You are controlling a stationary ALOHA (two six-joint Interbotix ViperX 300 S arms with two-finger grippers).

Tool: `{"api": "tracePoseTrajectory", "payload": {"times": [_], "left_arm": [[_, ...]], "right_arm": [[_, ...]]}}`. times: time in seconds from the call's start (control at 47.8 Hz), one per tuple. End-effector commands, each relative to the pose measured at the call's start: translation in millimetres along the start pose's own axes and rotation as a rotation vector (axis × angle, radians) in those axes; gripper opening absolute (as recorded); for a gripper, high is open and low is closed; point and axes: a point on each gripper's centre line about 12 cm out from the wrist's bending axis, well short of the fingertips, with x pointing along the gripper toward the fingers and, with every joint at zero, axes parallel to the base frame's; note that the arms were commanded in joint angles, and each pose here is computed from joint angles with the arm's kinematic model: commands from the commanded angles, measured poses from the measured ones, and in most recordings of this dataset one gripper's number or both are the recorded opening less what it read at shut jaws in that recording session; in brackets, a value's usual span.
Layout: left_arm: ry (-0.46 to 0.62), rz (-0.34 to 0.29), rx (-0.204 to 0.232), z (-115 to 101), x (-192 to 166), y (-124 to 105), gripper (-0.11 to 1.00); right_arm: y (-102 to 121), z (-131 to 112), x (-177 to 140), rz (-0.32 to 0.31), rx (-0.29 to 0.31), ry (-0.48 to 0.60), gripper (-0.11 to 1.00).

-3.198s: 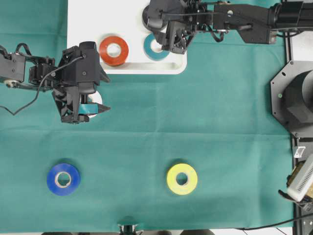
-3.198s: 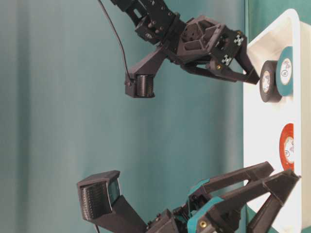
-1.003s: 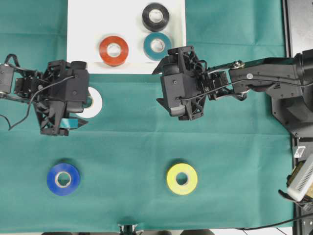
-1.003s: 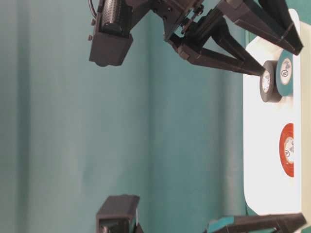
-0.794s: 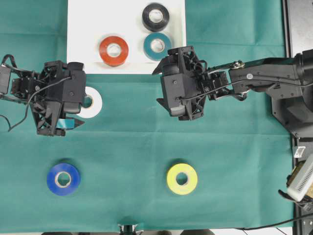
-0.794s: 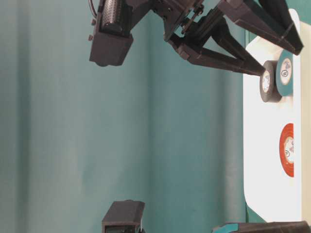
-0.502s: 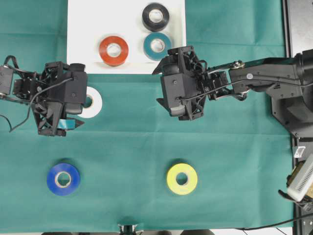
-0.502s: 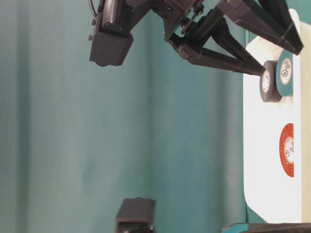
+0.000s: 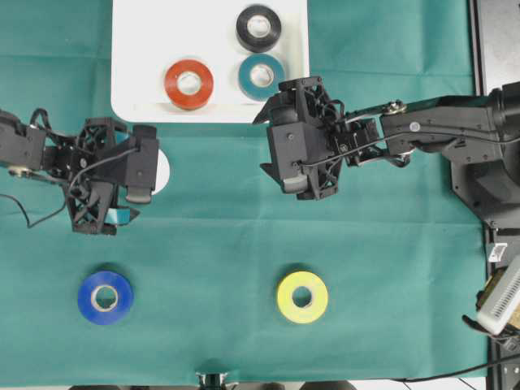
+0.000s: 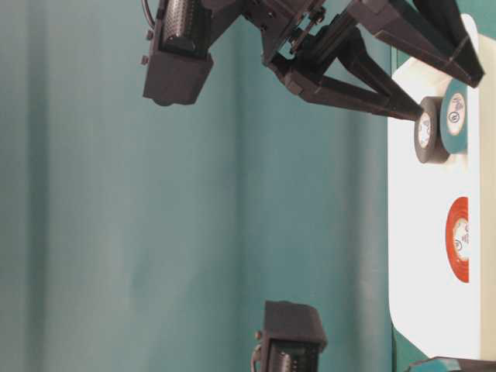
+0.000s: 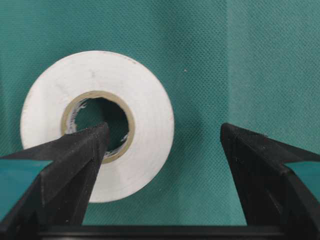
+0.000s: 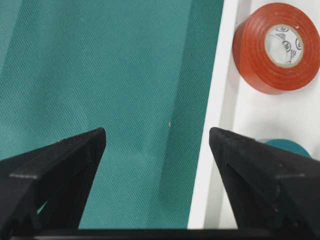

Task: Put the tape alternately from left to right into the white case.
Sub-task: 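Lower the left gripper onto the white tape roll and grasp it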

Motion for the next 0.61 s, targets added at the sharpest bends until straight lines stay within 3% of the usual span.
{"api": "tracePoseTrajectory", "payload": {"times": [0.0, 0.585], "left_arm": [[-0.043, -0.006, 0.001, 10.1, -2.0, -2.3, 0.94], [-0.04, -0.005, 0.001, 7.6, 4.4, -2.0, 0.93]], "right_arm": [[-1.2, 10.4, -7.4, -0.001, 0.005, -0.041, 0.81], [-1.2, 10.4, -7.4, -0.001, 0.005, -0.041, 0.81]]}}
